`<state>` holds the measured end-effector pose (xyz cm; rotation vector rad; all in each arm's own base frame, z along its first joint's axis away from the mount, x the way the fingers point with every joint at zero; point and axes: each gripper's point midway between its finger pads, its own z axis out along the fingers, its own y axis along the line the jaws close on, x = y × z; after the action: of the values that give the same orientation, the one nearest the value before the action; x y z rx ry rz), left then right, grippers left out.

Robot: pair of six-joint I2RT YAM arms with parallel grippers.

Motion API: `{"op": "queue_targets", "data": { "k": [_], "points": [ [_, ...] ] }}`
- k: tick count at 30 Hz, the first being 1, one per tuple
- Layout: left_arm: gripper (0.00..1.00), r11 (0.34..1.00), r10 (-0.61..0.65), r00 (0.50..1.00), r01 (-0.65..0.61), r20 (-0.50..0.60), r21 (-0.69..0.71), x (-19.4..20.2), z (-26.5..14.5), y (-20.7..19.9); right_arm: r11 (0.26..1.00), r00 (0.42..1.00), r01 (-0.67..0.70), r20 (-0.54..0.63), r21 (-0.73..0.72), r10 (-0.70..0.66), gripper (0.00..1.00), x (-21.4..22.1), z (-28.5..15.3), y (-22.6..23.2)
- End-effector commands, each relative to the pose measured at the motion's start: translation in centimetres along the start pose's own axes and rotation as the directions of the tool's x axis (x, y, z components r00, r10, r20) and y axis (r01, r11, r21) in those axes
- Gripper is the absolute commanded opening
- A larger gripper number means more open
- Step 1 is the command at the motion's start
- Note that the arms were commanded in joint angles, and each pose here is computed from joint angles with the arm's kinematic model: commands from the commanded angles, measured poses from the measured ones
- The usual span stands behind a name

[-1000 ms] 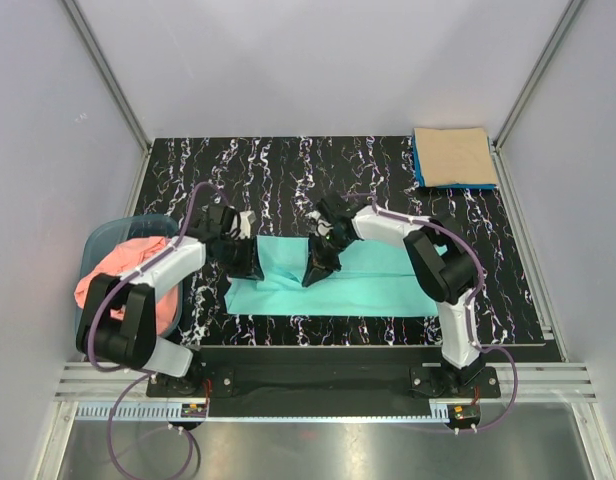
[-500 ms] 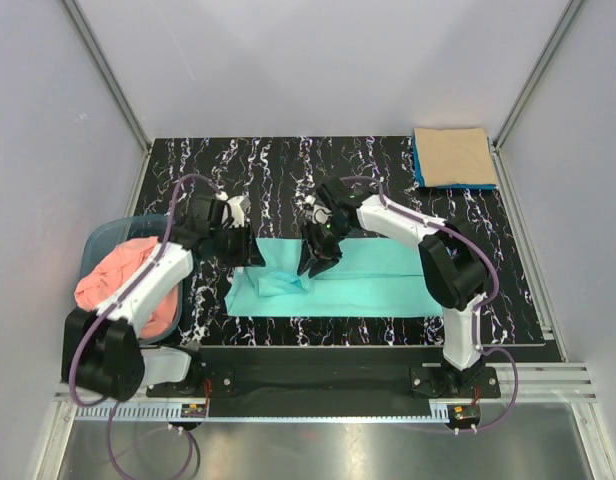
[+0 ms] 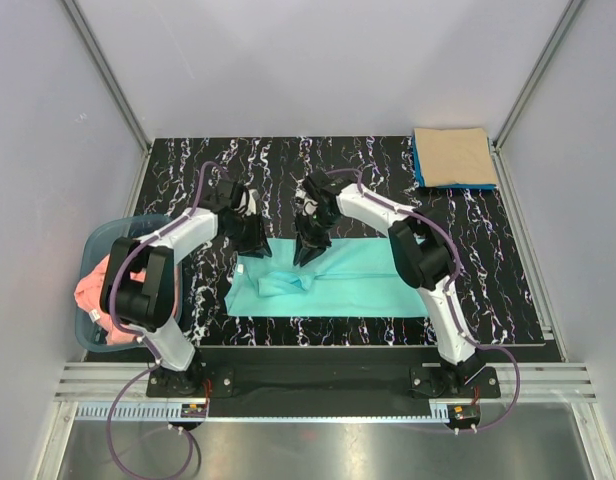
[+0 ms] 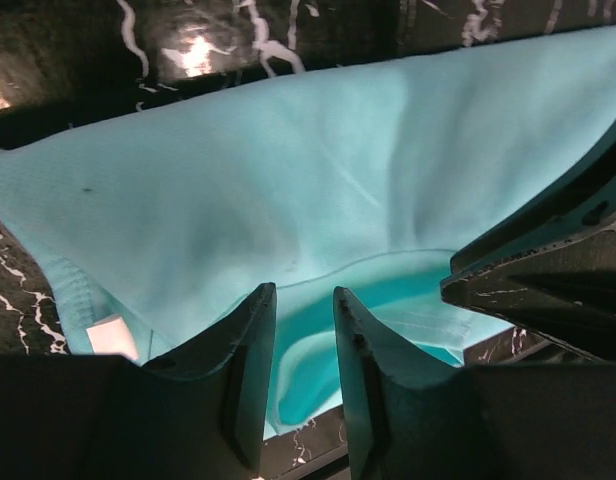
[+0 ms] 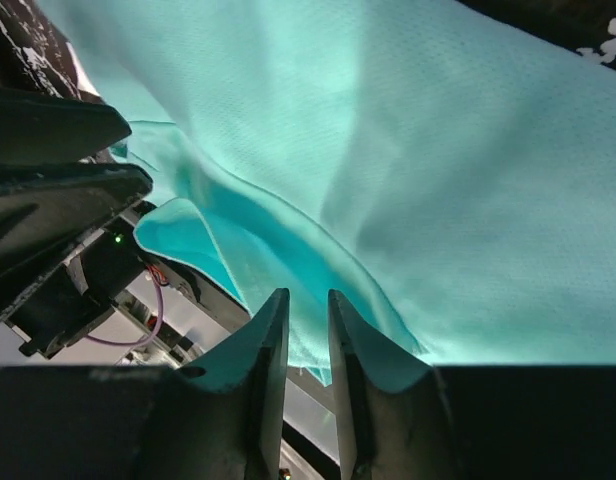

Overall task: Fold and stack the t-shirts
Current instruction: Fold the tshirt

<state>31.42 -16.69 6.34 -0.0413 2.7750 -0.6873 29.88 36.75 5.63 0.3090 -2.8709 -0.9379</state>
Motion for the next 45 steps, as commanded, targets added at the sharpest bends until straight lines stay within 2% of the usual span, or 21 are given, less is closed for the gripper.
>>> {"op": "queue_targets", "data": {
  "k": [1,10,12,14,19,23,25,26,30,32,33,36,40,43,44,45],
  "points": [
    [0.34,0.998,-0.04,0.998,0.042,0.04,-0.048,-1.5,0.1,0.7,0.999,0.999,-0.001,-0.043,-0.051,-0.001,0.29,0.7,-0.4,0.6],
    [0.35,0.981,-0.125,0.992,0.119,-0.031,-0.156,0.7,1.9,3.6,0.988,0.99,0.013,-0.134,-0.156,-0.034,0.29,5.9,-1.5,0.7],
    [0.34,0.978,-0.13,0.991,0.122,-0.035,-0.169,0.8,2.0,3.9,0.99,0.985,0.016,-0.166,-0.137,-0.039,0.29,7.8,-1.7,-0.4],
    [0.34,0.98,-0.116,0.993,0.111,-0.021,-0.168,0.5,1.8,3.8,0.994,0.987,0.048,-0.15,-0.103,-0.063,0.29,9.1,-2.7,-1.1],
    [0.34,0.982,-0.065,0.998,0.065,0.006,-0.179,-0.2,0.4,3.5,0.994,0.995,0.065,-0.074,-0.084,-0.072,0.3,7.3,-3.6,-0.3],
    [0.34,0.989,0.028,0.999,-0.025,0.024,-0.145,-0.1,-1.6,1.4,0.995,0.997,0.042,-0.056,-0.092,-0.047,0.32,6.1,-3.4,0.3],
    [0.35,0.995,0.046,0.999,-0.045,0.007,-0.089,0.9,-1.7,0.1,0.995,0.997,0.048,-0.058,-0.091,-0.053,0.36,6.3,-3.5,0.2],
    [0.35,0.997,0.061,0.998,-0.06,0.007,-0.056,1.4,-2.0,-0.9,0.995,0.997,0.05,-0.06,-0.082,-0.055,0.41,6.4,-3.5,0.0],
    [0.35,0.997,0.079,0.997,-0.079,-0.022,-0.013,3.8,-1.8,-2.4,0.997,0.996,0.053,-0.069,-0.055,-0.057,0.43,6.8,-3.2,-1.0],
    [0.34,0.999,0.053,0.998,-0.054,-0.025,-0.011,4.8,-1.7,-2.2,0.997,0.997,0.057,-0.057,-0.044,-0.06,0.41,7.0,-3.3,-1.3],
    [0.32,0.999,0.042,0.999,-0.043,-0.028,-0.004,5.2,-1.6,-2.1,0.997,0.997,0.063,-0.044,-0.04,-0.065,0.33,7.1,-3.6,-1.3],
    [0.28,1.0,0.001,0.999,0.0,-0.05,0.025,6.4,-0.9,-2.1,0.998,0.998,0.054,-0.043,-0.032,-0.055,0.23,7.6,-3.1,-2.1],
    [0.22,0.998,-0.05,0.995,0.052,-0.091,0.022,8.0,-0.5,-1.8,0.996,0.998,0.033,-0.048,-0.088,-0.038,0.2,7.4,-2.6,-1.3],
    [0.22,0.998,-0.054,0.996,0.055,-0.072,0.01,8.4,-1.2,-1.5,0.995,0.998,0.033,-0.05,-0.092,-0.038,0.27,7.5,-2.7,-1.2],
    [0.22,0.999,-0.048,0.997,0.049,-0.057,0.009,8.3,-1.6,-1.6,0.996,0.998,0.034,-0.044,-0.083,-0.038,0.37,7.5,-2.7,-1.3],
    [0.25,0.999,-0.049,0.997,0.049,-0.053,-0.001,8.5,-1.8,-1.4,0.997,0.999,0.037,-0.034,-0.068,-0.039,0.41,7.6,-2.8,-1.6]
  ]
}}
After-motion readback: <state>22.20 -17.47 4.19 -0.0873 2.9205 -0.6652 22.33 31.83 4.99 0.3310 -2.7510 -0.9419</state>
